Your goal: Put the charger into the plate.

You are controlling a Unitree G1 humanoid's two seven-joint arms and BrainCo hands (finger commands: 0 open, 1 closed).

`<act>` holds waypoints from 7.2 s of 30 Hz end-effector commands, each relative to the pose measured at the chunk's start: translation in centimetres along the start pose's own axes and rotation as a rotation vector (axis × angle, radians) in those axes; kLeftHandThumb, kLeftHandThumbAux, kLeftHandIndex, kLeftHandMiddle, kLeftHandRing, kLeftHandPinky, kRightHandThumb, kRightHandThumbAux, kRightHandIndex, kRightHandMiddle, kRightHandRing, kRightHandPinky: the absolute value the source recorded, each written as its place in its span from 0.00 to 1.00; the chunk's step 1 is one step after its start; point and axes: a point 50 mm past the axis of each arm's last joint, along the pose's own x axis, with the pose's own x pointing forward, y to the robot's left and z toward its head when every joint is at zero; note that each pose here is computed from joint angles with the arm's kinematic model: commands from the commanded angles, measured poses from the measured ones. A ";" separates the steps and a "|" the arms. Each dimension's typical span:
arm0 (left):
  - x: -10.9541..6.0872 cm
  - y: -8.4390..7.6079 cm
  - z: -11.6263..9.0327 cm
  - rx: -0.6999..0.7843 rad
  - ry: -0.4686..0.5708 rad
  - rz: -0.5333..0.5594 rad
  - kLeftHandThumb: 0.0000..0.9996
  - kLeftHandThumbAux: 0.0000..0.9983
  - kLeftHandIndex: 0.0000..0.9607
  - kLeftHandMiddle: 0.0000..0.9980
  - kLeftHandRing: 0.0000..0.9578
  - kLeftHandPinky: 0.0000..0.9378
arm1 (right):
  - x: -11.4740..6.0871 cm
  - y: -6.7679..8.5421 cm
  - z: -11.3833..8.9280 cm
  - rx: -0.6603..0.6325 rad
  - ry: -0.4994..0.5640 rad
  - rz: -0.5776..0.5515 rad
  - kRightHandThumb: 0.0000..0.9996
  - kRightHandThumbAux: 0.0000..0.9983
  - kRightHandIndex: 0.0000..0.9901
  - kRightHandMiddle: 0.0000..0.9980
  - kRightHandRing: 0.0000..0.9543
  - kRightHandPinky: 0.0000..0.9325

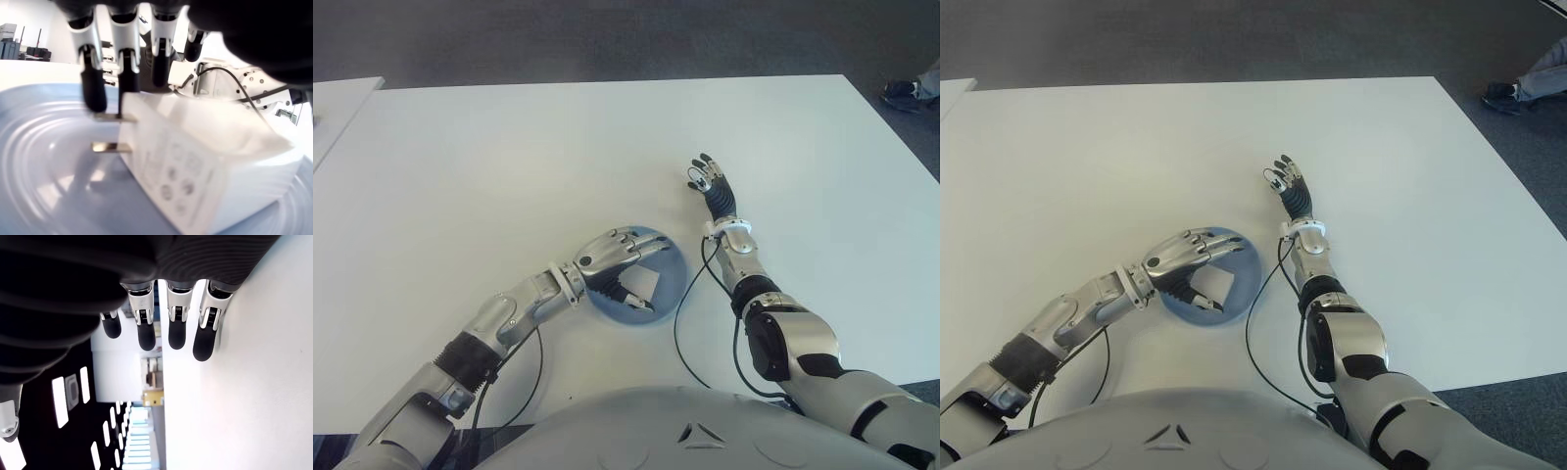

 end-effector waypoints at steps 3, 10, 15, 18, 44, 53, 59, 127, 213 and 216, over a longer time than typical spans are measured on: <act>-0.3 0.9 0.1 -0.008 -0.005 0.045 0.16 0.26 0.00 0.00 0.00 0.00 | -2.1 0.0 -3.9 0.014 0.192 -0.011 0.00 0.49 0.03 0.15 0.12 0.07; -0.4 1.6 0.0 -0.029 0.001 0.095 0.16 0.28 0.00 0.00 0.00 0.00 | -2.1 -0.1 -3.9 0.018 0.196 -0.012 0.00 0.48 0.03 0.16 0.13 0.08; -0.5 2.9 -0.2 -0.037 0.003 0.147 0.16 0.30 0.00 0.00 0.00 0.00 | -2.1 -0.2 -4.0 0.033 0.199 -0.008 0.00 0.50 0.04 0.17 0.14 0.10; -0.6 3.5 -0.3 -0.037 0.002 0.165 0.15 0.31 0.01 0.00 0.00 0.00 | -2.1 -0.2 -4.0 0.034 0.199 -0.007 0.00 0.50 0.04 0.18 0.15 0.10; 0.2 3.3 -12.0 -1.165 0.352 0.701 0.19 0.61 0.14 0.18 0.17 0.16 | -2.2 -0.3 -4.0 0.009 0.192 -0.001 0.00 0.49 0.05 0.17 0.14 0.08; -0.5 1.7 -14.5 -1.397 0.547 0.736 0.12 0.69 0.10 0.16 0.16 0.17 | -2.3 -0.4 -4.0 0.008 0.185 0.008 0.00 0.50 0.06 0.17 0.14 0.09; -0.8 0.8 -15.3 -1.486 0.630 0.727 0.11 0.64 0.08 0.12 0.12 0.12 | -2.4 -0.4 -3.9 0.009 0.171 0.022 0.00 0.50 0.06 0.18 0.16 0.11; -1.8 -3.1 -11.5 -1.247 0.620 0.587 0.08 0.59 0.00 0.00 0.00 0.03 | -3.2 -0.7 -4.4 0.015 0.164 -0.003 0.00 0.47 0.05 0.12 0.10 0.08; -0.9 -2.8 -11.4 -1.381 0.584 0.535 0.12 0.59 0.00 0.03 0.04 0.07 | -4.3 -2.7 -4.8 -0.040 0.171 -0.020 0.00 0.51 0.02 0.13 0.10 0.05; -0.7 -2.8 -11.2 -1.378 0.581 0.536 0.12 0.59 0.00 0.03 0.04 0.07 | -4.4 -2.9 -4.8 -0.045 0.171 -0.024 0.00 0.51 0.02 0.13 0.10 0.05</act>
